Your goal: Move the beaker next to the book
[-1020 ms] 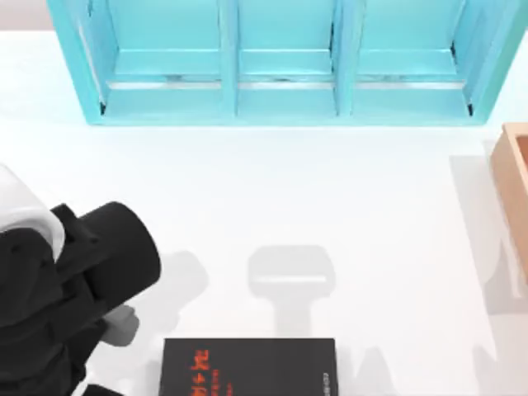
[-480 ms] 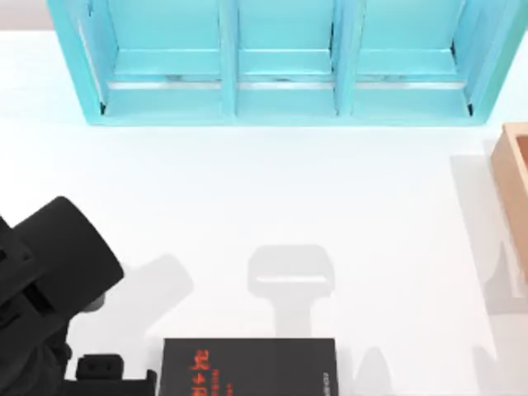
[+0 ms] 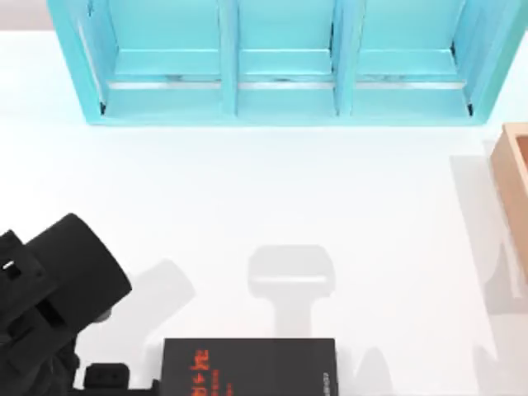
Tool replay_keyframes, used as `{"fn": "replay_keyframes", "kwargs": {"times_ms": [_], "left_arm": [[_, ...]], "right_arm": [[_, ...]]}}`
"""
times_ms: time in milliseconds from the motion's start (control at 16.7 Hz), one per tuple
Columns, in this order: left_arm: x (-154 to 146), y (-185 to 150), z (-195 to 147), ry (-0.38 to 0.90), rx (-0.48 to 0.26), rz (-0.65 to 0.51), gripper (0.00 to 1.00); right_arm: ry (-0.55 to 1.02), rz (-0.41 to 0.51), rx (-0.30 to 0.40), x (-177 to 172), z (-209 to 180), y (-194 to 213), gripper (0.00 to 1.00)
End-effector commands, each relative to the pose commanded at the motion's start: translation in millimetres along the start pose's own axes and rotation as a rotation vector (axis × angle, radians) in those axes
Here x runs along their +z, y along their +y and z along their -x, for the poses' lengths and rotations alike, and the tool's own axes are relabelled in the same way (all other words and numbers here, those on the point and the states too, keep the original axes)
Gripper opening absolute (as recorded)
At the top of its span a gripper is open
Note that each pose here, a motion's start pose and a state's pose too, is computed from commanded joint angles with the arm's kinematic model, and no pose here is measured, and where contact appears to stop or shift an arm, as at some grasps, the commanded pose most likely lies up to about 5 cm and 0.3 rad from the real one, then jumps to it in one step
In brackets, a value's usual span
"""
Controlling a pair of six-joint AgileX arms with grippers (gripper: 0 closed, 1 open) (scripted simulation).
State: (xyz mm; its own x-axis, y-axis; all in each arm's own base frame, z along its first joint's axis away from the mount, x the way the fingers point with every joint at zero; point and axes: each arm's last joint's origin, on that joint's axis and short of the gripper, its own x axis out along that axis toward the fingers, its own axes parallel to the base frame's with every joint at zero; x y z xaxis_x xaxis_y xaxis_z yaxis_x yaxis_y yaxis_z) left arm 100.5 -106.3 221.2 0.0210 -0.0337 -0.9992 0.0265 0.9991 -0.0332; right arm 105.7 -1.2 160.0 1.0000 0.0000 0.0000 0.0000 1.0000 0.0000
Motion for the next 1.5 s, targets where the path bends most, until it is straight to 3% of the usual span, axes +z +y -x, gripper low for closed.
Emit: {"fn": "replay_keyframes", "kwargs": {"times_ms": [300, 600, 1380, 1500], "left_arm": [[-1, 1, -42, -0.010, -0.010, 0.004, 0.00], [-1, 2, -46, -0.007, -0.006, 0.006, 0.00], [-1, 2, -46, -0.007, -0.006, 0.006, 0.98], [-1, 2, -46, -0.007, -0.006, 0.006, 1.00]], "right_arm": [[0.000, 0.000, 0.000, 0, 0, 0, 1.00], [0.000, 0.000, 0.000, 0, 0, 0, 1.00], [0.000, 0.000, 0.000, 0, 0, 0, 1.00], [0.000, 0.000, 0.000, 0, 0, 0, 1.00]]}}
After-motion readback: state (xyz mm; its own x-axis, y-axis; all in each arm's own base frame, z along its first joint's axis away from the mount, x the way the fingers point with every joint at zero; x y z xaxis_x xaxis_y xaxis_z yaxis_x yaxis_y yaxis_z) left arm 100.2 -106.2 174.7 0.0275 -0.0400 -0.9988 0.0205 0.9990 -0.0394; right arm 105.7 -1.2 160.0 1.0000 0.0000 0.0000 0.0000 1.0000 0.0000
